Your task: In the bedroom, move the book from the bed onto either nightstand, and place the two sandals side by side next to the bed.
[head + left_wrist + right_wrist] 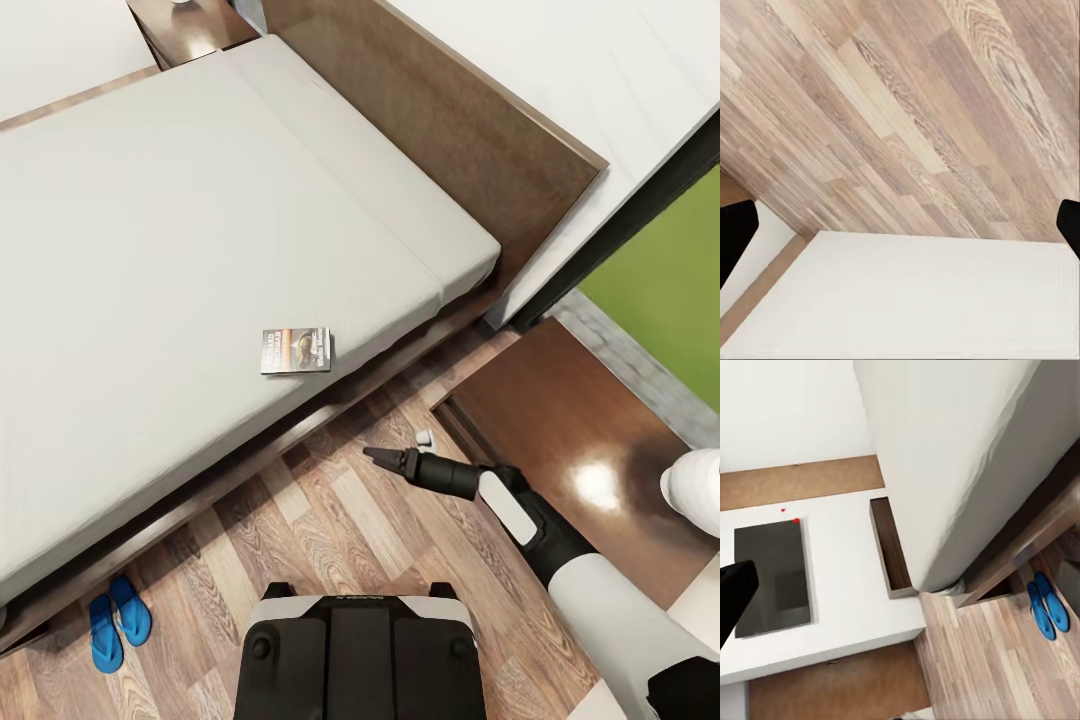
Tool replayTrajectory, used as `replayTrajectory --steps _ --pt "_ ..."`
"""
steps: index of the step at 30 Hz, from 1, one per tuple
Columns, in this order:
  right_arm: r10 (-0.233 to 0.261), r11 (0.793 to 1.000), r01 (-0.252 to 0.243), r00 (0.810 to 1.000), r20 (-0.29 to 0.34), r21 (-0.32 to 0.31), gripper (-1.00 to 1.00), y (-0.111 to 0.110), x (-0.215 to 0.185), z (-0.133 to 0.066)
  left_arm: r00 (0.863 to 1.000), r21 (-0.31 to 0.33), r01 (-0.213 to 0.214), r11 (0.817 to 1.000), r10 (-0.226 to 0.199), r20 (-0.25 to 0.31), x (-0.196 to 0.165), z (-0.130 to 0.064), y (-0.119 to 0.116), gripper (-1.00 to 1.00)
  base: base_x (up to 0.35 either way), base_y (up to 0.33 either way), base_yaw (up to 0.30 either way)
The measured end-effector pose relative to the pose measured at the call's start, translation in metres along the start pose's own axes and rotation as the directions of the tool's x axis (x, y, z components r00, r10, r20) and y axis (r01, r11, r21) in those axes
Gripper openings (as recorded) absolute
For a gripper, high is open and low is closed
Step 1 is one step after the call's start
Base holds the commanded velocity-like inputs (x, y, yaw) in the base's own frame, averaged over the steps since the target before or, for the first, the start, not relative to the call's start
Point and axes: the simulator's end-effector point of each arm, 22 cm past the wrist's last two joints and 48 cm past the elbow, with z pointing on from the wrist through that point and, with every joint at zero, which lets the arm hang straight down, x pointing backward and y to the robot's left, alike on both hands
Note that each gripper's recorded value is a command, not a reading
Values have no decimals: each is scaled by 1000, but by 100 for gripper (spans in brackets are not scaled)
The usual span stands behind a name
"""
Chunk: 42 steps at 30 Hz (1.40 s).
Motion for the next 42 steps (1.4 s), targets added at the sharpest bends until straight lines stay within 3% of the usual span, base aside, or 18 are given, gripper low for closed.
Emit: replayTrajectory --steps 7,15,23,36,42 --pt "1 1000 -1 1000 0 4 100 -1 1 2 999 55 -18 998 20 -42 15 1 -9 100 0 0 0" --pt "-11 1000 11 1000 11 6 100 0 -2 5 998 72 -30 997 35 -60 23 0 -13 100 0 0 0" --pt "-34 999 34 999 35 4 100 5 -38 8 996 78 -40 996 46 -77 32 0 -15 100 0 0 0" --pt "-70 992 74 996 49 -107 100 44 -72 16 995 110 -41 993 50 -82 36 -2 -22 100 0 0 0" --pt "-70 989 77 996 59 -129 100 51 -81 15 995 115 -43 992 53 -87 40 -2 -23 100 0 0 0"
